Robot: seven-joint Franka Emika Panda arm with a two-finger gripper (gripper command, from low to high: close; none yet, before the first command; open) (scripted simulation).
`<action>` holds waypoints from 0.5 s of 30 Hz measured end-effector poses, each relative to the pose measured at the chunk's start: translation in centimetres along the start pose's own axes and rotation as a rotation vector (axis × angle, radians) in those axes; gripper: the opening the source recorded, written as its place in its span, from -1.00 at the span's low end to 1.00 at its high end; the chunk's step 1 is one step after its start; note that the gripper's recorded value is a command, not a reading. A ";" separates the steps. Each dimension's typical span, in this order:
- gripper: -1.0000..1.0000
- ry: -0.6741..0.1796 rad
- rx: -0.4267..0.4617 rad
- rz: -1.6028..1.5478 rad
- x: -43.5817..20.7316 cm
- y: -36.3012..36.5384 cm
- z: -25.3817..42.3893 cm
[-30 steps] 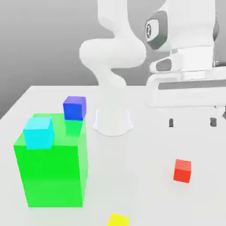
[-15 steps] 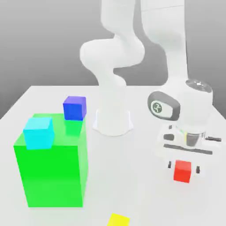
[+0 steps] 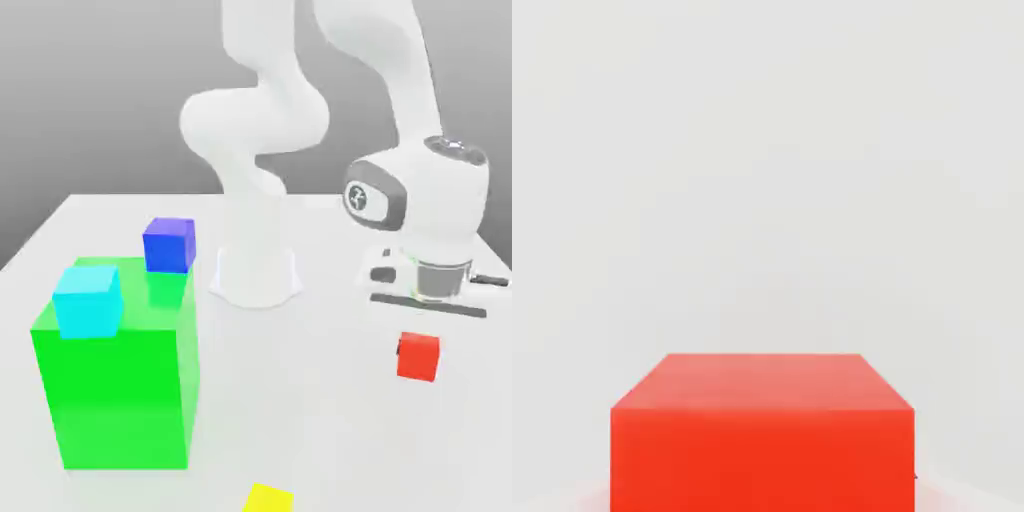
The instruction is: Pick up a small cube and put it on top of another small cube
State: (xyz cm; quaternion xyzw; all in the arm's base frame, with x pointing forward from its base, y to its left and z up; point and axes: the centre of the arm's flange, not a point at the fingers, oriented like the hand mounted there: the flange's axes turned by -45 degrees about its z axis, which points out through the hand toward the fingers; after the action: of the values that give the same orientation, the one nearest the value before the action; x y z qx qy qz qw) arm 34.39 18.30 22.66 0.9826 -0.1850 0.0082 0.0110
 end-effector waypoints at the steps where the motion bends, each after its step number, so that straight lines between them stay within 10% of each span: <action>1: -1.00 0.004 -0.006 0.023 1.3 1.0 -1.1; 15: -1.00 -0.007 -0.021 0.357 9.2 20.8 -17.1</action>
State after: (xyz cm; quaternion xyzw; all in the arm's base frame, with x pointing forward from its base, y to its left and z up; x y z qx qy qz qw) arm 35.15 -4.03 40.33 0.9340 -0.3568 0.0046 0.0191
